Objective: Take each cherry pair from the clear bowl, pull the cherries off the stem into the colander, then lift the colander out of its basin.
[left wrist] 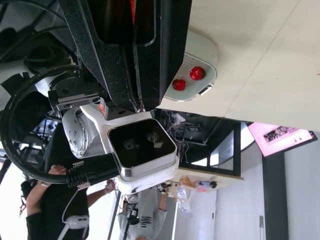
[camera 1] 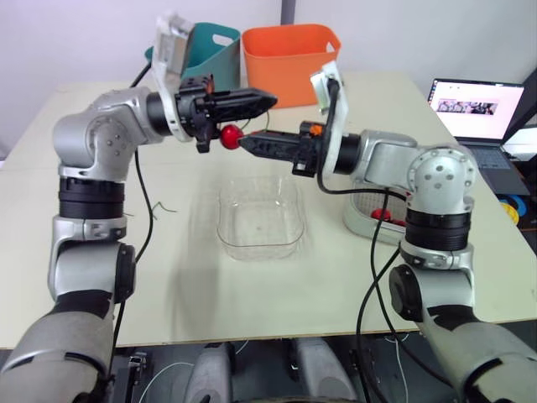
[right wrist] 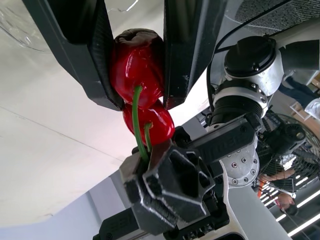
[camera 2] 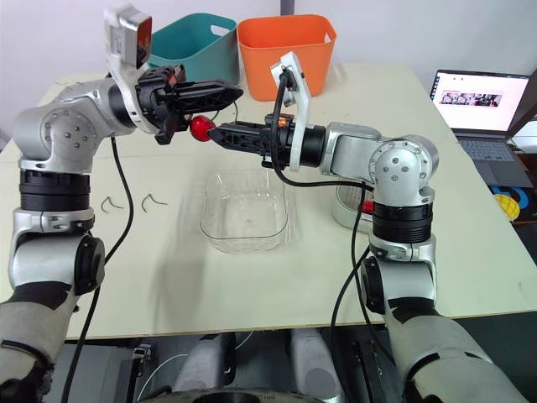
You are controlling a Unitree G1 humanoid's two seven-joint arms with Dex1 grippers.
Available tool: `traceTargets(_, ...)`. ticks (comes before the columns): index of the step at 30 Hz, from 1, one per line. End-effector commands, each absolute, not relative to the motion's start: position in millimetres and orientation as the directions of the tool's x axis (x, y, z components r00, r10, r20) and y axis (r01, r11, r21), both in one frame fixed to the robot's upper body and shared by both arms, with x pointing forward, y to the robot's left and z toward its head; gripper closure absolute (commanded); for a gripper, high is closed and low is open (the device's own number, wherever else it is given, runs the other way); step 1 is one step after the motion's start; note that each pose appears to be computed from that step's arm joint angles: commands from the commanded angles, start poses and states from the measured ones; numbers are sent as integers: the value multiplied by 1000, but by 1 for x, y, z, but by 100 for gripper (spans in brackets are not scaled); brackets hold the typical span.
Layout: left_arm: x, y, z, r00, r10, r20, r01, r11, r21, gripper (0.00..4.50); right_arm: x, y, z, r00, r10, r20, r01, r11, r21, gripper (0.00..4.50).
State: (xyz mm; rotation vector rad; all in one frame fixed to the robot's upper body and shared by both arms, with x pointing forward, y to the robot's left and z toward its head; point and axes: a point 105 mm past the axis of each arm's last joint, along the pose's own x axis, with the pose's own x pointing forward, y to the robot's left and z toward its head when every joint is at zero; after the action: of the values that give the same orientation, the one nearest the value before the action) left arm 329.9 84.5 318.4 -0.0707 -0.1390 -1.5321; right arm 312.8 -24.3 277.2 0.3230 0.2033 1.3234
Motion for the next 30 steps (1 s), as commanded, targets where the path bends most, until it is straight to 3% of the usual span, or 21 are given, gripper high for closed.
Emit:
traceTargets(1,327,90,340,34,-983,179,992,55,112,450,303,-24,280,201,979,38,-936,181,301,353)
traceTargets(10,331,95,353,50,-972,228,990,78,114,450,292,-21,250,166,984,-58,-933,176,314,353)
traceTargets(16,333,95,344,65,-977,203,989,90,114,450,291,-30,250,188,980,-64,-935,198,293,353)
traceTargets(23,340,97,310,114,-988,100,985,126,120,450,310,-107,260,437,895,-90,-878,446,173,353)
traceTargets(30,341,96,290,110,-993,47,987,115,116,450,327,-209,255,716,671,-190,-680,733,24,353)
